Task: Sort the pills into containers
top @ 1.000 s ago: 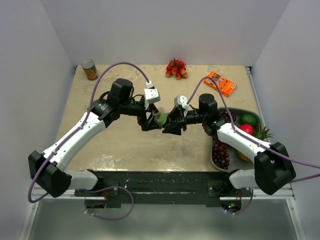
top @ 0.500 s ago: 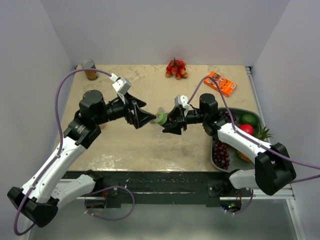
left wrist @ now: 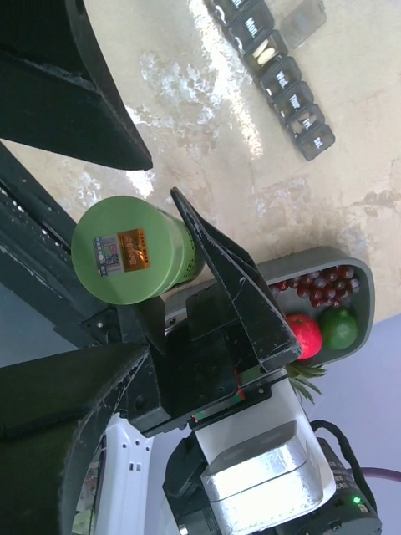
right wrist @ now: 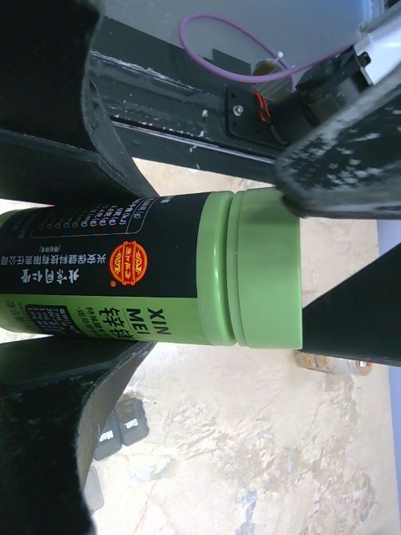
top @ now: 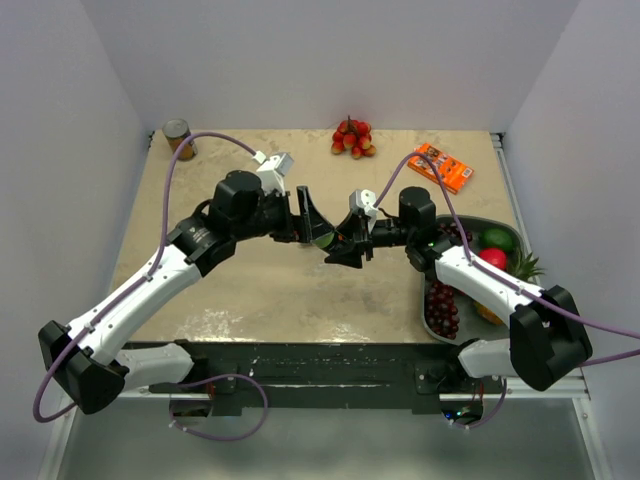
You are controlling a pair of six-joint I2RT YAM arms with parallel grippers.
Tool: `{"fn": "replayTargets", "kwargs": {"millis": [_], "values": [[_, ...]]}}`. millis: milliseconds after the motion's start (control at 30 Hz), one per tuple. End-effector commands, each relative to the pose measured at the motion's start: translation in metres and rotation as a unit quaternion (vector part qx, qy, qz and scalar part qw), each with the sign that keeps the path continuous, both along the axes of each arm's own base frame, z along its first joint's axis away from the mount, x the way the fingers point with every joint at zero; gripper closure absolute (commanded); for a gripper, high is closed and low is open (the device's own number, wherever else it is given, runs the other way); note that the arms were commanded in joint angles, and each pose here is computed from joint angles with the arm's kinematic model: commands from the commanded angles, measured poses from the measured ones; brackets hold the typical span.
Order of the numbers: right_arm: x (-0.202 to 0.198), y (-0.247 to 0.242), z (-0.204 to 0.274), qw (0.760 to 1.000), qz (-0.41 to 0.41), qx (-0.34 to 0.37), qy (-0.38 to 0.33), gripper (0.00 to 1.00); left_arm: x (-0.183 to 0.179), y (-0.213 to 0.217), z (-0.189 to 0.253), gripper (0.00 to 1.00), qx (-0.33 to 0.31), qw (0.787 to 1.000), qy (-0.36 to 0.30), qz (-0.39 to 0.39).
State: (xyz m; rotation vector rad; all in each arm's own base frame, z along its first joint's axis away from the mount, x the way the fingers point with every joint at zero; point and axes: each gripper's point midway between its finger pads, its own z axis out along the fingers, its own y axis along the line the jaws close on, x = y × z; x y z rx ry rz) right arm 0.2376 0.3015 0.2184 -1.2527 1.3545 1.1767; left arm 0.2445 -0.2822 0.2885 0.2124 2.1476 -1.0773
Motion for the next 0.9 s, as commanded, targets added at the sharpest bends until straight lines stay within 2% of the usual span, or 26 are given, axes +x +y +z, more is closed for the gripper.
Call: {"fn": "replayTargets", "kwargs": {"millis": [0, 200, 233, 267, 333, 367, 433, 467, 500, 533, 567, 600, 633, 667, 700, 733, 767, 800, 833, 867], "values": [[0.004, 0.000, 0.030, 0.998, -0.006, 0.025, -0.052, 1.00, 0.003, -0.008, 0.014, 0.18, -0.007, 1.000, -0.014, 0.006], [0.004, 0.000, 0.031, 0.998, -0.006, 0.025, -0.054, 1.00, -0.004, -0.014, 0.004, 0.48, 0.015, 0.999, -0.018, -0.025], [0.004, 0.000, 0.031, 0.998, -0.005, 0.025, -0.052, 1.00, -0.005, -0.014, 0.004, 0.65, 0.018, 0.999, -0.023, -0.033], [0.004, 0.000, 0.030, 0.998, -0.005, 0.025, -0.052, 1.00, -0.008, -0.015, 0.004, 0.75, 0.027, 0.997, -0.042, -0.055], [0.004, 0.000, 0.030, 0.998, -0.005, 0.024, -0.051, 1.00, -0.010, -0.013, 0.002, 0.87, 0.044, 0.994, -0.067, -0.079], [0.003, 0.000, 0.030, 0.998, -0.003, 0.025, -0.052, 1.00, -0.019, -0.018, 0.004, 0.87, 0.054, 0.980, -0.121, -0.148], [0.003, 0.000, 0.031, 0.998, -0.001, 0.026, -0.053, 1.00, -0.035, -0.024, 0.002, 0.88, 0.058, 0.950, -0.187, -0.245], [0.002, 0.000, 0.032, 0.998, 0.002, 0.027, -0.054, 1.00, -0.054, -0.028, -0.006, 0.85, 0.057, 0.909, -0.235, -0.339], [0.001, 0.000, 0.032, 0.998, 0.003, 0.027, -0.055, 1.00, -0.066, -0.030, -0.011, 0.82, 0.047, 0.882, -0.257, -0.393], [0.000, 0.000, 0.032, 0.998, 0.006, 0.028, -0.055, 1.00, -0.077, -0.030, -0.014, 0.71, 0.039, 0.854, -0.277, -0.439], [-0.001, 0.000, 0.031, 0.998, 0.006, 0.027, -0.055, 1.00, -0.081, -0.029, -0.033, 0.63, 0.050, 0.835, -0.272, -0.476], [0.000, 0.000, 0.031, 0.998, 0.006, 0.027, -0.057, 1.00, -0.078, -0.029, -0.040, 0.56, 0.057, 0.829, -0.272, -0.485], [-0.001, 0.000, 0.030, 0.998, 0.007, 0.026, -0.057, 1.00, -0.068, -0.030, -0.046, 0.53, 0.078, 0.829, -0.277, -0.480], [-0.001, -0.001, 0.031, 0.998, 0.007, 0.026, -0.059, 1.00, -0.058, -0.034, -0.054, 0.50, 0.085, 0.839, -0.260, -0.470], [-0.001, -0.001, 0.031, 0.998, 0.008, 0.026, -0.060, 1.00, -0.042, -0.033, -0.054, 0.43, 0.089, 0.856, -0.250, -0.443], [0.000, -0.001, 0.031, 0.998, 0.006, 0.025, -0.063, 1.00, -0.018, -0.040, -0.042, 0.41, 0.083, 0.874, -0.268, -0.397], [-0.001, -0.001, 0.030, 0.998, 0.007, 0.024, -0.063, 1.00, -0.015, -0.040, -0.035, 0.40, 0.059, 0.898, -0.227, -0.372], [-0.001, -0.001, 0.031, 0.998, 0.006, 0.023, -0.066, 1.00, -0.006, -0.035, -0.026, 0.36, 0.046, 0.907, -0.226, -0.353], [0.000, -0.002, 0.031, 0.997, 0.005, 0.023, -0.067, 1.00, 0.001, -0.037, -0.017, 0.26, 0.031, 0.909, -0.245, -0.337], [0.000, -0.002, 0.031, 0.998, 0.006, 0.023, -0.067, 1.00, -0.001, -0.032, 0.000, 0.10, 0.010, 0.922, -0.237, -0.305]]}}
